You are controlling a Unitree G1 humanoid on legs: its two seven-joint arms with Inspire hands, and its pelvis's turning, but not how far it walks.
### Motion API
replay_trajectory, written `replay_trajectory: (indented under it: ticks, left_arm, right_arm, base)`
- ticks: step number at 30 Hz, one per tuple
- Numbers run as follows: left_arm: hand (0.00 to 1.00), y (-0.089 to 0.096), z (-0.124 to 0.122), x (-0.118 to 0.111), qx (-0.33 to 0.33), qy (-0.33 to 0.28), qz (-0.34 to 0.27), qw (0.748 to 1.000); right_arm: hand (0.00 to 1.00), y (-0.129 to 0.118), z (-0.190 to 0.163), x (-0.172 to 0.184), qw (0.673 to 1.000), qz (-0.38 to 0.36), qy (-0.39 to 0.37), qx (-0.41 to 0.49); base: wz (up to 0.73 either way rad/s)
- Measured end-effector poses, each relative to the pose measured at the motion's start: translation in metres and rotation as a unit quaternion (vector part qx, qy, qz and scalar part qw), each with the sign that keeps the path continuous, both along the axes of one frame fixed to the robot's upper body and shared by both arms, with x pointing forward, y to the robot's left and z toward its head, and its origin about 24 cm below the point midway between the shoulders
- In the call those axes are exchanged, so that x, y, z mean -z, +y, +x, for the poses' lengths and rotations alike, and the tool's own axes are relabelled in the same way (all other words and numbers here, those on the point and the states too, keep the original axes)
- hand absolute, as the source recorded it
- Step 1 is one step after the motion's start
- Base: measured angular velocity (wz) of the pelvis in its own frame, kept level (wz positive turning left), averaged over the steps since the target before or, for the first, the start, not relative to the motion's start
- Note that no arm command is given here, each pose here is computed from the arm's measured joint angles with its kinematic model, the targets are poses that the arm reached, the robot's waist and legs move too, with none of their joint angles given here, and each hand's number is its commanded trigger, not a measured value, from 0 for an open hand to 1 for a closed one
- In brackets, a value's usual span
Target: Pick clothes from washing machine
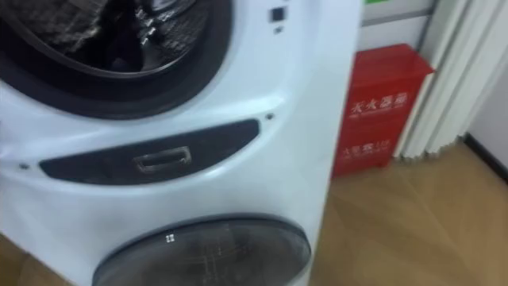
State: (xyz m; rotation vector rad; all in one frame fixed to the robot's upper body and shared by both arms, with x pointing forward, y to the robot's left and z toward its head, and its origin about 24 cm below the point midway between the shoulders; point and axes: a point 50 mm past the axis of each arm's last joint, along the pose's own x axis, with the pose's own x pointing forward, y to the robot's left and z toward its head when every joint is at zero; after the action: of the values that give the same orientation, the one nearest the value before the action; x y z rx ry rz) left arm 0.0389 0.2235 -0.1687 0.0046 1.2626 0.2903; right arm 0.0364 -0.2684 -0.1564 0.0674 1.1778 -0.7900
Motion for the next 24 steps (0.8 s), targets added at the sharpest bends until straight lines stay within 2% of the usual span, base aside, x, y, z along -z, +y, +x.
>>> replay_trajectory:
  ticks: [7, 15, 24]
  left_arm:
    - [0.0, 0.011, -0.016, -0.001, -0.047, 0.018, 0.013, 0.999]
    - [0.0, 0.01, -0.015, -0.001, -0.024, 0.028, 0.022, 0.999]
    - [0.0, 0.01, -0.015, -0.001, -0.025, 0.03, 0.03, 0.999]
  right_arm:
    - [0.0, 0.017, -0.004, 0.007, 0.995, 0.066, 0.012, -0.08]
    - [0.0, 0.033, 0.011, 0.011, 0.978, 0.124, 0.01, -0.168]
    - [0.0, 0.038, 0.007, 0.012, 0.973, 0.137, 0.019, -0.185]
  base:
    - [0.1]
    - [0.18]
    - [0.03]
